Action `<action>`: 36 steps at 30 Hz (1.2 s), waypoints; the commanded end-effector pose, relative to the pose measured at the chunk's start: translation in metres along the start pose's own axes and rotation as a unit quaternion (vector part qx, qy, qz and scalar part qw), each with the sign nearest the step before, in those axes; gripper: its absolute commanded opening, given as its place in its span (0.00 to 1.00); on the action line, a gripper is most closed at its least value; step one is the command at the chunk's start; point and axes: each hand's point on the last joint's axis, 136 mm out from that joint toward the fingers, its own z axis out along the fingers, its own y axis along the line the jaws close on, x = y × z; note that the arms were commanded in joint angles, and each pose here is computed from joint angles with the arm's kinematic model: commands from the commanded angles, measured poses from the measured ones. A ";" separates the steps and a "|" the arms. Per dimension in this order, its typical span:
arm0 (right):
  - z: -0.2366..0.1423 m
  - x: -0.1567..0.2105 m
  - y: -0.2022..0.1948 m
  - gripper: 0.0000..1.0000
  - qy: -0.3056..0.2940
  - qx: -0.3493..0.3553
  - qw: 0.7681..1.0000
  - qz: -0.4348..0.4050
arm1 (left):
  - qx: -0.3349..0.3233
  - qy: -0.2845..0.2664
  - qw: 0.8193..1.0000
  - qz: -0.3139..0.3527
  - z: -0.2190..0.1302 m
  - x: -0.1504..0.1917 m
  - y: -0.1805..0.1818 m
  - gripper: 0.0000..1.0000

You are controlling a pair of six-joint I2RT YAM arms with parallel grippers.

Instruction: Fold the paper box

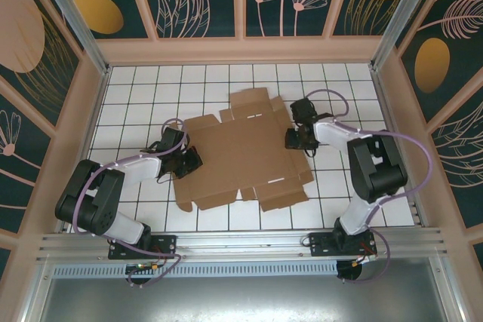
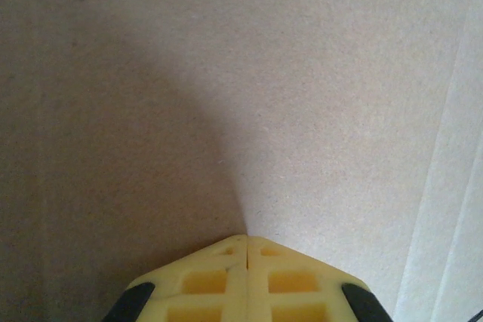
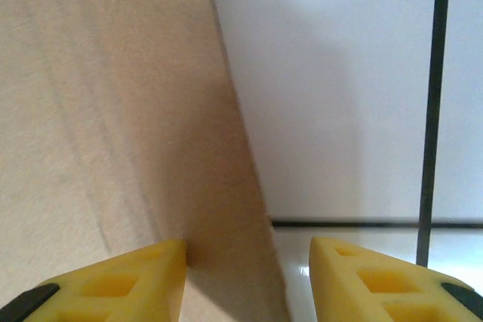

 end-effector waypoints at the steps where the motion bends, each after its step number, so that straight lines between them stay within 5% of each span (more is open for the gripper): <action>1: 0.023 -0.010 -0.012 0.48 0.011 0.093 0.994 -0.049 | -0.042 0.034 0.998 0.031 -0.007 0.022 0.018 0.00; 8: 0.062 -0.054 0.023 0.49 0.006 0.103 0.990 -0.099 | -0.062 0.075 0.993 0.071 -0.012 0.054 0.019 0.01; 15: 0.079 -0.097 0.125 0.50 -0.010 -0.008 0.986 -0.167 | -0.053 0.154 0.976 0.146 0.004 0.101 -0.007 0.05; 23: 0.017 -0.123 0.181 0.49 -0.073 -0.156 0.970 -0.171 | -0.004 0.165 0.964 0.210 0.005 0.106 -0.064 0.14; 29: -0.047 -0.154 0.152 0.49 -0.147 -0.175 0.965 -0.129 | 0.068 0.138 0.958 0.242 -0.005 0.089 -0.124 0.22; 33: -0.049 -0.149 0.109 0.49 -0.150 -0.127 0.978 -0.075 | 0.038 0.062 0.952 0.299 -0.020 0.054 -0.138 0.22; 36: -0.040 -0.133 0.079 0.41 -0.132 -0.087 0.987 -0.038 | 0.008 0.030 0.959 0.283 -0.021 0.031 -0.123 0.18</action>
